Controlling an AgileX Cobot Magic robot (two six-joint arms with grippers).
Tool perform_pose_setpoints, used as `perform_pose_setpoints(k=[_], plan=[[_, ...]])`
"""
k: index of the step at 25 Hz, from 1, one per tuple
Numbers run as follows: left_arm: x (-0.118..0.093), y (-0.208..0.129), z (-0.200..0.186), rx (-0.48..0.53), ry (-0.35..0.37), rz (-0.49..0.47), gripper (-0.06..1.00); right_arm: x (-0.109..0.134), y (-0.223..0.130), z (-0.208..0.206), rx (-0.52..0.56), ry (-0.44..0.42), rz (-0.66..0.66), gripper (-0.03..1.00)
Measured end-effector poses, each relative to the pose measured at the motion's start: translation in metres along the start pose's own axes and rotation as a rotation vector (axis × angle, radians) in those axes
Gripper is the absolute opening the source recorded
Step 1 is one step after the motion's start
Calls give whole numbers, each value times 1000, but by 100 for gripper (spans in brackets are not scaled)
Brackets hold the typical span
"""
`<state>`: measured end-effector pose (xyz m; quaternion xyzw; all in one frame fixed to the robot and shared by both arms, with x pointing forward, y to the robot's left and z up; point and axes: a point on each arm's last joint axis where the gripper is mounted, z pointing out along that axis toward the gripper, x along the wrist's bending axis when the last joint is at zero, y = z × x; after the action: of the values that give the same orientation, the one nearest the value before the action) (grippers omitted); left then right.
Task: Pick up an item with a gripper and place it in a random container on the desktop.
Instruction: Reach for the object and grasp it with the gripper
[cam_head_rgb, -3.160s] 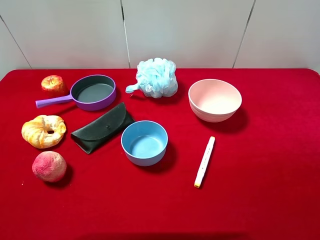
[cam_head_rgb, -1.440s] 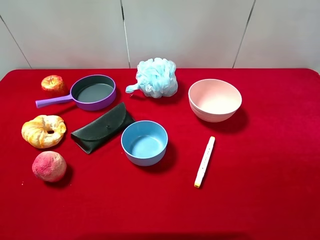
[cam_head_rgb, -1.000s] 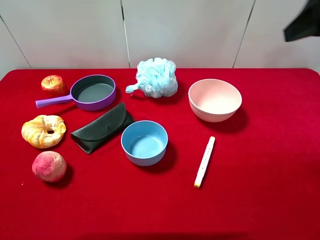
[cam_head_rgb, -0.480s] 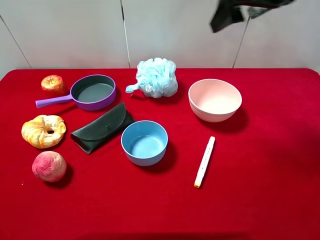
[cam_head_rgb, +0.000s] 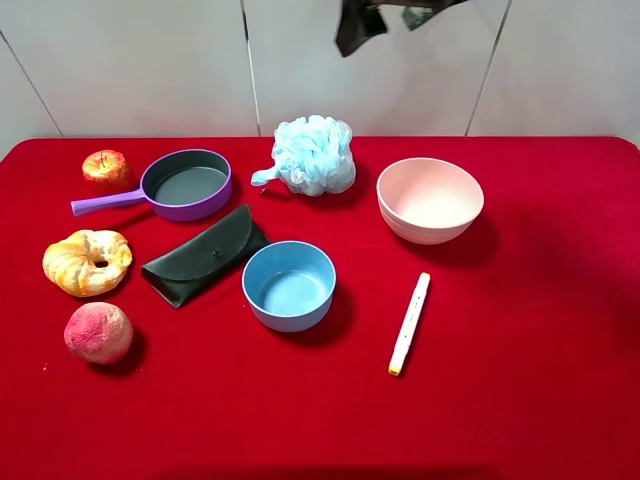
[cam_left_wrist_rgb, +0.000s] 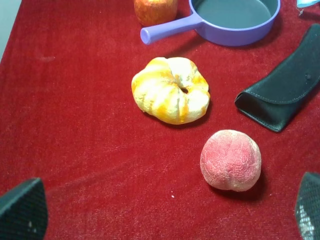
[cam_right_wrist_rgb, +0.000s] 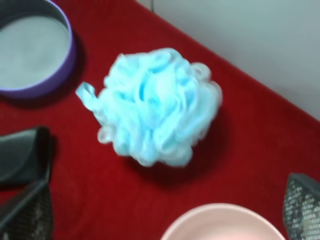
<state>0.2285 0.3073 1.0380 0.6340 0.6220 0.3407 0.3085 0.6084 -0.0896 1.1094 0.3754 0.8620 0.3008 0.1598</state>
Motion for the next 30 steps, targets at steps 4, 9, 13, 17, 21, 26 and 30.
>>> perform_pose_setpoints(k=[4, 9, 13, 17, 21, 26, 30], plan=[[0, 0, 0, 0, 0, 0, 99, 2, 12, 25, 8, 20, 5, 69], [0, 0, 0, 0, 0, 0, 99, 2, 18, 61, 30, 38, 37, 69], [0, 0, 0, 0, 0, 0, 99, 2, 15, 93, 74, 61, 77, 69], [0, 0, 0, 0, 0, 0, 99, 1, 11, 118, 96, 66, 95, 69], [0, 0, 0, 0, 0, 0, 99, -1, 6, 141, 121, 68, 116, 69], [0, 0, 0, 0, 0, -1, 99, -2, -1, 166, 135, 69, 124, 69], [0, 0, 0, 0, 0, -1, 99, -4, -5, 187, 125, 64, 127, 69]])
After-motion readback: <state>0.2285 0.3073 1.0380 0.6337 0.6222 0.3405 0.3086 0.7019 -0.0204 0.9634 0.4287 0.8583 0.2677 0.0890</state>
